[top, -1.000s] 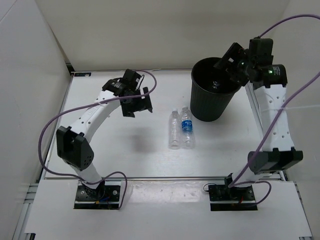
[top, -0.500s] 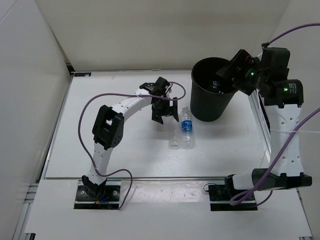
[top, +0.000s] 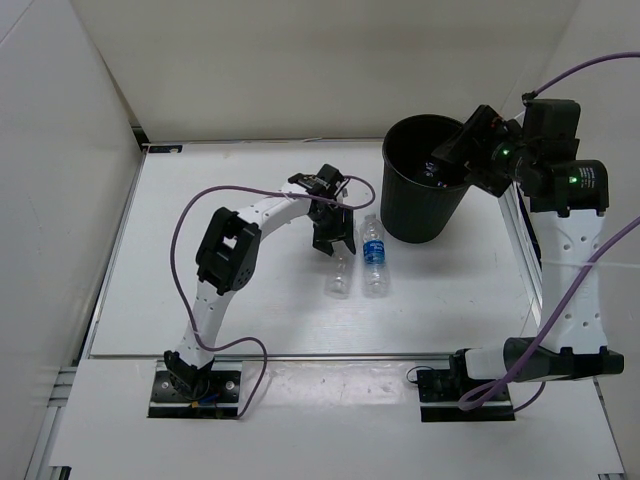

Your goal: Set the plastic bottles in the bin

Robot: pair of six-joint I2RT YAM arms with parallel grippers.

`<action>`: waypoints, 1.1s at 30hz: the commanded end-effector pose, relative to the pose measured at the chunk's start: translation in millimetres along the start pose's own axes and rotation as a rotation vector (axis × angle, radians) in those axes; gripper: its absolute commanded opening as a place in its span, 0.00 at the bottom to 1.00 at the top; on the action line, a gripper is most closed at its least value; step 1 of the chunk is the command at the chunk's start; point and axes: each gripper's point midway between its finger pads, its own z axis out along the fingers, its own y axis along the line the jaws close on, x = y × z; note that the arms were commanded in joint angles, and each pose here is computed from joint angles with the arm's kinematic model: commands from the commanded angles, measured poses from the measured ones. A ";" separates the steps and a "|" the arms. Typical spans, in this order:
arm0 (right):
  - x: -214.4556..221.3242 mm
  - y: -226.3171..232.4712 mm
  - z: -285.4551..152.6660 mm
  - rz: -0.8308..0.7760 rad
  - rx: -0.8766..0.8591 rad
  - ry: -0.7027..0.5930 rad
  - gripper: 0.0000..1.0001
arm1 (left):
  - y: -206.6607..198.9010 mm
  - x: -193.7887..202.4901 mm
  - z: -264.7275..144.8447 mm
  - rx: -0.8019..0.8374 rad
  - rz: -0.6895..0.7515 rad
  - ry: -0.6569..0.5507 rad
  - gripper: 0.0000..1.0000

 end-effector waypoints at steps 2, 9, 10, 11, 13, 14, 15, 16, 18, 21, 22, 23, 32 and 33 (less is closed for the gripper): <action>1.5 -0.3 -12.0 -0.016 -0.015 -0.010 1.00 | -15.2 -6.0 -24.4 0.020 0.045 -0.061 0.61; 0.9 -7.5 -22.4 0.011 0.009 -0.039 1.00 | -24.6 -70.0 -144.9 -0.070 0.033 -0.414 0.58; 4.8 -9.7 -23.9 0.014 0.015 -0.031 1.00 | -48.6 -87.5 -187.4 -0.028 0.045 -0.533 0.60; 4.8 -7.5 -30.8 0.009 0.005 -0.045 1.00 | -57.7 -99.1 -217.5 0.000 0.050 -0.618 0.60; 6.6 -13.5 -32.5 0.026 0.022 -0.052 1.00 | -82.9 -113.4 -275.1 0.088 0.080 -0.782 0.62; 7.9 -18.2 -32.5 0.033 0.033 -0.052 1.00 | -91.1 -118.6 -291.9 0.137 0.095 -0.834 0.62; 8.0 -16.5 -36.4 0.040 0.027 -0.061 1.00 | -111.5 -129.7 -315.1 0.221 0.135 -0.932 0.62; 10.0 -18.7 -34.2 0.043 0.033 -0.052 1.00 | -119.4 -132.4 -327.5 0.257 0.139 -0.975 0.62; 8.1 -19.9 -37.8 0.046 0.034 -0.066 1.00 | -142.5 -141.9 -353.4 0.347 0.161 -1.050 0.59; 1.6 -20.6 -44.3 0.053 0.039 -0.091 1.00 | -176.8 -169.2 -387.4 0.474 0.201 -1.186 0.61; -2.3 -21.4 -46.8 0.057 0.042 -0.105 1.00 | -189.5 -171.2 -389.5 0.520 0.208 -1.208 0.64; -4.0 -19.6 -48.9 0.054 0.037 -0.113 1.00 | -204.7 -176.2 -390.2 0.582 0.225 -1.249 0.67; -15.1 -23.8 -83.9 0.015 0.055 -0.226 1.00 | -258.5 -166.1 -307.0 0.652 0.288 -1.150 0.70; -12.5 -29.2 -81.5 0.021 0.077 -0.217 1.00 | -256.9 -171.1 -295.4 0.643 0.285 -1.140 0.71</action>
